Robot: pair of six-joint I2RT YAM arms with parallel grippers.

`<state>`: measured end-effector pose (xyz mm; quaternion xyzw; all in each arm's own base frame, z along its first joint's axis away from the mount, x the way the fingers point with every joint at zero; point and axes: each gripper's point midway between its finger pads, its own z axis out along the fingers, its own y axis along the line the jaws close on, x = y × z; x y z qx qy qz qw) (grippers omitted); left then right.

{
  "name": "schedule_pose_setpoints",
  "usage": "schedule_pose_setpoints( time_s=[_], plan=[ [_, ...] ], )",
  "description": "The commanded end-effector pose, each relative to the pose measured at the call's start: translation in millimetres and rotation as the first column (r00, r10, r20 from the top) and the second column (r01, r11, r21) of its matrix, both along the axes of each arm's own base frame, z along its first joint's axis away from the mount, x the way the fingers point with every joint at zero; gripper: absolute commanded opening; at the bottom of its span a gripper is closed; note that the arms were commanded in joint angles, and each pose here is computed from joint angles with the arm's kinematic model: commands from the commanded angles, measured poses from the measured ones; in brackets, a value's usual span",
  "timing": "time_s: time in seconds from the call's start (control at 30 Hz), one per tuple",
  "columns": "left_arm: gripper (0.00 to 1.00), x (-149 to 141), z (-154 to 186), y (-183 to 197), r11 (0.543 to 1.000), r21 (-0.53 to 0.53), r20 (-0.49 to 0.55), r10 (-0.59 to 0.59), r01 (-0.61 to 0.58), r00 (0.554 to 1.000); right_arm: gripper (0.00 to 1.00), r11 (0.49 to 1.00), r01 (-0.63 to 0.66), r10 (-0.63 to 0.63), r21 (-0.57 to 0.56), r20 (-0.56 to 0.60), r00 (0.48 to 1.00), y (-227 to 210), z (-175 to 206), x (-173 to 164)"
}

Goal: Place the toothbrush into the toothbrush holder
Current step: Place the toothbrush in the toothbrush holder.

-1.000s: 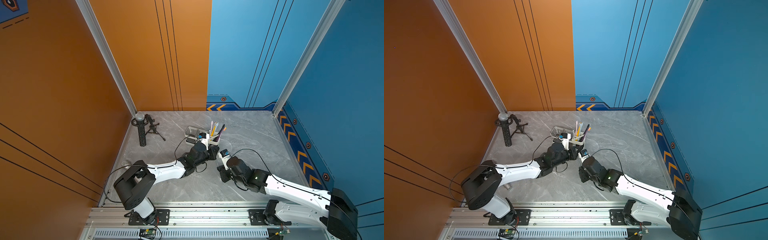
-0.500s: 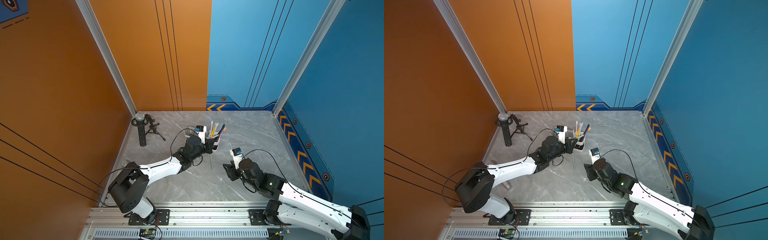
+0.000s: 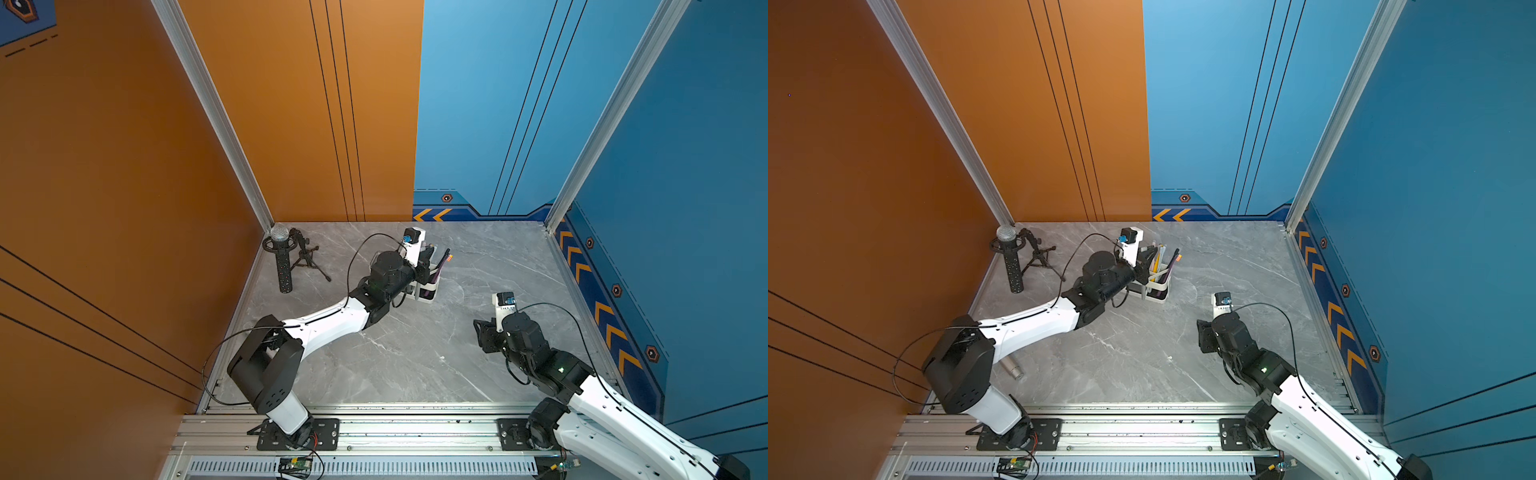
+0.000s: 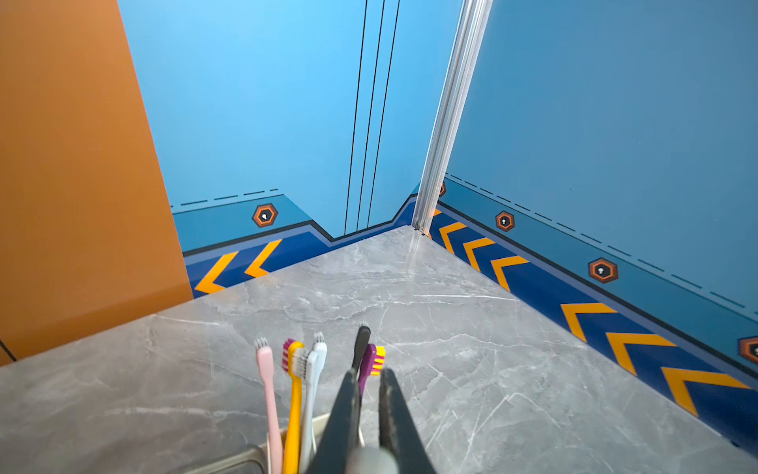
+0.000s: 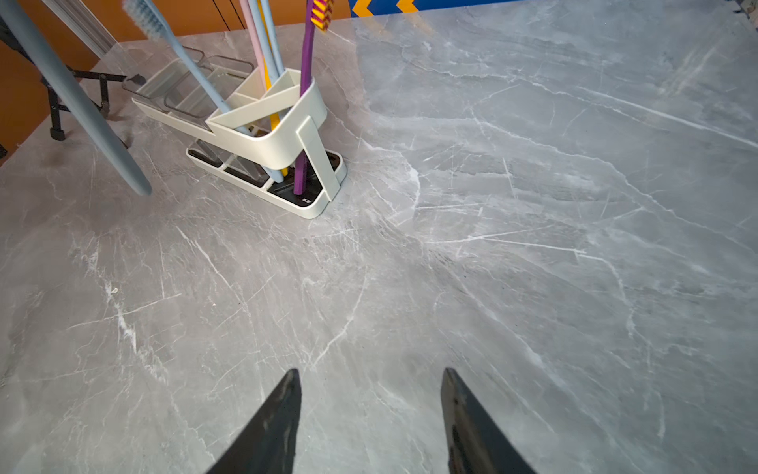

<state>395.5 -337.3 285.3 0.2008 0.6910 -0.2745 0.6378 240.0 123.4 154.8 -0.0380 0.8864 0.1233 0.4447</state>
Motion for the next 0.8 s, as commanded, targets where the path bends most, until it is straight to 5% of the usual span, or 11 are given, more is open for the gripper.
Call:
schedule_pose_setpoints(
  time_s=[0.0,0.33,0.77],
  plan=[
    [0.0,2.0,30.0,-10.9,1.0,0.0,0.173,-0.023,0.024,0.985,0.56,1.0,-0.005,0.005,-0.008,-0.046,0.999,-4.6,-12.0,-4.7],
    [0.0,18.6,51.6,-39.7,0.997,-0.034,0.284,-0.052,0.065,0.958,0.55,1.0,-0.017,0.016,-0.019,-0.072,0.997,-7.8,-15.3,0.6],
    [0.0,41.6,7.2,-48.9,0.999,-0.002,0.242,-0.044,0.046,0.969,0.55,1.0,-0.004,0.004,0.006,-0.067,0.998,-15.8,-16.3,-1.2]
  ],
)
